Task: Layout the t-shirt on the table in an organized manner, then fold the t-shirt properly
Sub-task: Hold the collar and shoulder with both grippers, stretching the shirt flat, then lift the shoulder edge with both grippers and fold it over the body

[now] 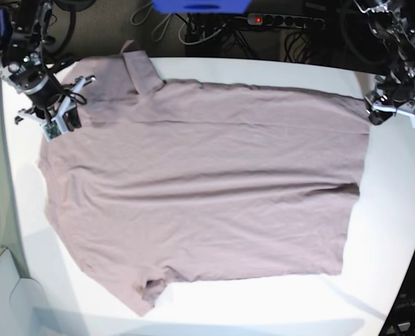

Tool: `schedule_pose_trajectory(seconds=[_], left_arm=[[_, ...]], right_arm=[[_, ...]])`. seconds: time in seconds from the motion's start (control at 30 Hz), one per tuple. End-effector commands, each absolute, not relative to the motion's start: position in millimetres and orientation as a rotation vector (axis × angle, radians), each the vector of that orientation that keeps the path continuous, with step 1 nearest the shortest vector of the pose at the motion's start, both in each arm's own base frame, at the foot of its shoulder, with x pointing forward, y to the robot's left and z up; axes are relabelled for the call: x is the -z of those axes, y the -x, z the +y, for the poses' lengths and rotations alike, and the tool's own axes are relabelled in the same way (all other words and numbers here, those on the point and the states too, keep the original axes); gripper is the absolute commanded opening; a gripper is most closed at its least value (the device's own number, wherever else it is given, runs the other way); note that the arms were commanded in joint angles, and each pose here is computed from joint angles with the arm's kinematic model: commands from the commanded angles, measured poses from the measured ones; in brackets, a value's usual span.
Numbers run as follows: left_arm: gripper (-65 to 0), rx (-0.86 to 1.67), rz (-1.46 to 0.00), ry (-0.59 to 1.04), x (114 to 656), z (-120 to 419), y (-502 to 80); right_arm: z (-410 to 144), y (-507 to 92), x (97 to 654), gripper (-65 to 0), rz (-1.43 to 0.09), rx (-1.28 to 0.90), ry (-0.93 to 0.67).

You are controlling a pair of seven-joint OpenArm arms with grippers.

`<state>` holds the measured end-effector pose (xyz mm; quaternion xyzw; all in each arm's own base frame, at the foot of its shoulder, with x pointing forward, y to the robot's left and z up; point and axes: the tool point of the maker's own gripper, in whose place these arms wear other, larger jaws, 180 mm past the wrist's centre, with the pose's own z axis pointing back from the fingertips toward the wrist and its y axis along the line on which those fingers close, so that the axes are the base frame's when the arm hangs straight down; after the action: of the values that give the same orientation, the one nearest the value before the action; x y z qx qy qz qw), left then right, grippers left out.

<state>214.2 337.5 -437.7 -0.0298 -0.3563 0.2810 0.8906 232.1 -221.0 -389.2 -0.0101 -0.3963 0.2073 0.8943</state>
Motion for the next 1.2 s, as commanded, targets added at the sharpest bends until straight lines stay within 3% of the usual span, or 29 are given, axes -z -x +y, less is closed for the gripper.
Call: schedule_pose_trajectory(seconds=[0.0,0.23,0.63,0.77,0.87,1.07,1.17], left_arm=[[-33.9,-0.564,-0.601,0.083,461.5,318.7,-195.8],[-64.7,-0.537,-0.606,0.101,464.9,306.2,-201.7],[-65.0,-0.481,-0.724,0.083,424.9,306.2,-224.0],[-65.0,-0.461,-0.755,0.088,408.2,298.8,-230.7],[-65.0,-0.443,-0.766,0.086,398.9,296.6,-234.2],[-65.0,-0.45,-0.781,0.07,392.3,304.6,-235.4],[-65.0,-0.477,-0.785,0.055,391.6,313.8,-231.4]], right_arm=[[-222.6,-240.7,375.9,-58.1,-0.872,-0.438,0.031],[-227.8,-236.4,377.5,-58.1,-0.859,-0.428,0.04],[-230.3,-212.6,378.5,-57.7,-0.822,-0.43,0.054],[-233.6,-203.7,387.2,-57.2,-0.746,-0.416,0.07],[-238.1,-197.3,393.1,-52.6,-0.685,-0.413,0.084],[-237.8,-191.2,398.0,-35.3,-0.652,-0.406,0.082],[-237.8,-191.2,398.0,-30.6,-0.652,-0.406,0.082]])
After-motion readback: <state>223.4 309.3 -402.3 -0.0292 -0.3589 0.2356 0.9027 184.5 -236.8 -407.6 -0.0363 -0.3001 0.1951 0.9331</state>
